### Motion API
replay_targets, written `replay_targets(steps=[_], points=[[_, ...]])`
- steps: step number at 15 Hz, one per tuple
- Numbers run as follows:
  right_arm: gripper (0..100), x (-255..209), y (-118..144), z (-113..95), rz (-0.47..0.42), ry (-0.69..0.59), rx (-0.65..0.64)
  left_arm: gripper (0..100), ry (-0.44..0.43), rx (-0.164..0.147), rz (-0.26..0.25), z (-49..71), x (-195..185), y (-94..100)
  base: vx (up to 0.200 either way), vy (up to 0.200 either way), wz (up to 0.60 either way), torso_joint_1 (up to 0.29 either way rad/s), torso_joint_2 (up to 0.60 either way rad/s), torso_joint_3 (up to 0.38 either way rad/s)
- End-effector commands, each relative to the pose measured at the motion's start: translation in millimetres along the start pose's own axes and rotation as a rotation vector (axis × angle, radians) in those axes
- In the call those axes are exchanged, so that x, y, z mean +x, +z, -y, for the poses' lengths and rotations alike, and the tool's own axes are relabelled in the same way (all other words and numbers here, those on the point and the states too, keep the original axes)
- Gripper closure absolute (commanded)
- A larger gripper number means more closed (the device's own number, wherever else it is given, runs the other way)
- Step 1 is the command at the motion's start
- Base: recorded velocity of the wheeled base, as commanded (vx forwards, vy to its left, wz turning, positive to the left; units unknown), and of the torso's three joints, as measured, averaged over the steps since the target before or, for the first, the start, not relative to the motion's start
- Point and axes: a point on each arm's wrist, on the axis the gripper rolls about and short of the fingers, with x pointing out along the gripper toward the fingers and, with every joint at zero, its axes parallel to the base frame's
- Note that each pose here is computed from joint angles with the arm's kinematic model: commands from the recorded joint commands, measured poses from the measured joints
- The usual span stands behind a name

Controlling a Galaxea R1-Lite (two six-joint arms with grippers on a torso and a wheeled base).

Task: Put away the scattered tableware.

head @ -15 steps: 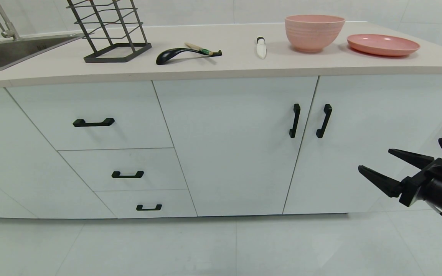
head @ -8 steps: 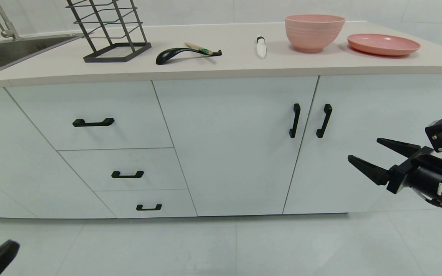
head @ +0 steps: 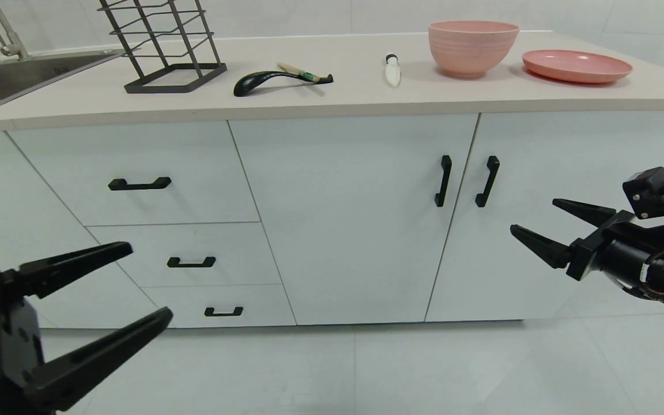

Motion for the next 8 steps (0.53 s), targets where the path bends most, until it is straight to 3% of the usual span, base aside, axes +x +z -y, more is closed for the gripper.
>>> replay_targets(steps=[1,2,5,8], points=[[0,2,-1,-1,-0.001,0.008,-0.001,0,-0.115,-0.028,-0.073,-5.6,32,-11.5,0.0,0.0,0.0,0.0,0.0,0.0],[0,3,-2,-1,-0.001,0.017,0.0,0,-0.179,-0.01,-0.07,-7.0,43,-9.2,0.0,0.0,0.0,0.0,0.0,0.0],[0,4,-2,-1,0.003,0.021,-0.001,0,-0.393,0.087,-0.018,-14.8,94,-6.7,0.0,0.0,0.0,0.0,0.0,0.0],[0,10,6,3,0.042,0.016,-0.019,0,-0.469,0.091,-0.013,-16.0,139,-23.0,0.0,0.0,0.0,0.0,0.0,0.0]])
